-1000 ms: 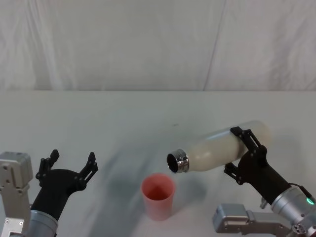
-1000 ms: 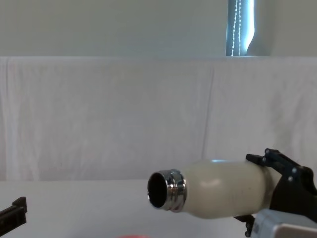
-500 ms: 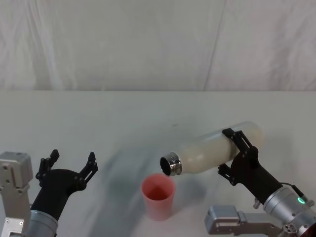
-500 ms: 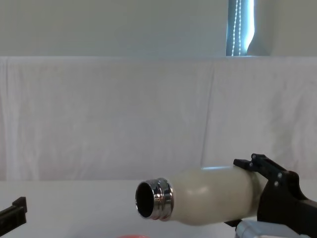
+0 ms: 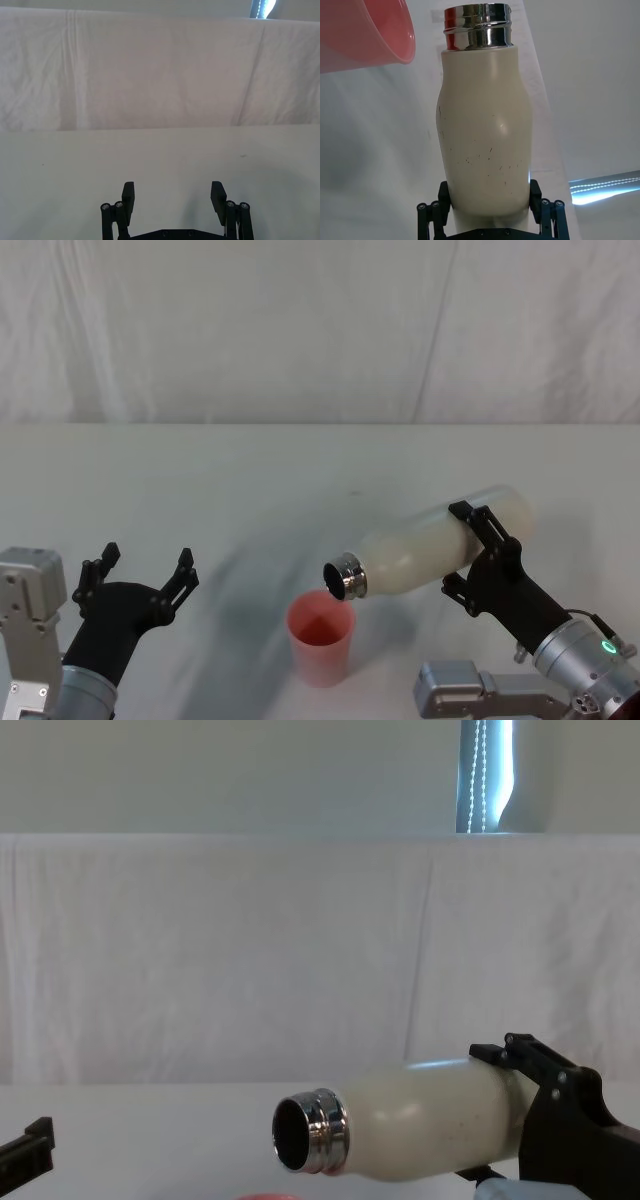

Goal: Grasp the thermos with one hand and pour water into the cup lid.

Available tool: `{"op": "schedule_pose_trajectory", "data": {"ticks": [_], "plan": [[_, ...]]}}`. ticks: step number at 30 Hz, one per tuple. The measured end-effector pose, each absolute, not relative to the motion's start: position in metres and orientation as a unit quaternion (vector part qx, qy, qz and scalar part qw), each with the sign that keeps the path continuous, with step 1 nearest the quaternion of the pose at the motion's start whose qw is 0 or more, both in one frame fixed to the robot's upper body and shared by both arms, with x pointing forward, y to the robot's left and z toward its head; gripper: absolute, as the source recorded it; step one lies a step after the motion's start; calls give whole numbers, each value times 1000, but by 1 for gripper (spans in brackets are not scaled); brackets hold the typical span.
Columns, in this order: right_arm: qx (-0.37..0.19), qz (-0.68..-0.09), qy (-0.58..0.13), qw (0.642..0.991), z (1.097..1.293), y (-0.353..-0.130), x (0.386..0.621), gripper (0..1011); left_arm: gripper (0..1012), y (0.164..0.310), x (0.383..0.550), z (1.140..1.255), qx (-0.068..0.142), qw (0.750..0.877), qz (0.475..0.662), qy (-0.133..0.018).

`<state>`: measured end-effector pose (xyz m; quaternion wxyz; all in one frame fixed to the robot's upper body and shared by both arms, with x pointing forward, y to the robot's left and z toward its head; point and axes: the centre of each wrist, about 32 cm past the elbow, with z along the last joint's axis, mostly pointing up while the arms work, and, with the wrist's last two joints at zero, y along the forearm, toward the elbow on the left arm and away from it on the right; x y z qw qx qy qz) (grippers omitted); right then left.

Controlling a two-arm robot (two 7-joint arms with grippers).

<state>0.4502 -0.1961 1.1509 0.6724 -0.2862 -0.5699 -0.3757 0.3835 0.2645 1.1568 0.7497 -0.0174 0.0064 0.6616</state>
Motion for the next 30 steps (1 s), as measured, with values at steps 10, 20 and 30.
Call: {"op": "schedule_pose_trajectory", "data": {"ticks": [10,20,30], "plan": [[-284,-377,-569,673,1151,-195,451,955,1001,265,384,1157,-17,750,662,6],[-283,-374,-570,674,1150,-193,451,953,1001,265,384,1157,-17,750,662,6],[-284,-371,-571,675,1149,-192,451,955,1001,265,384,1157,-17,750,662,6]]}}
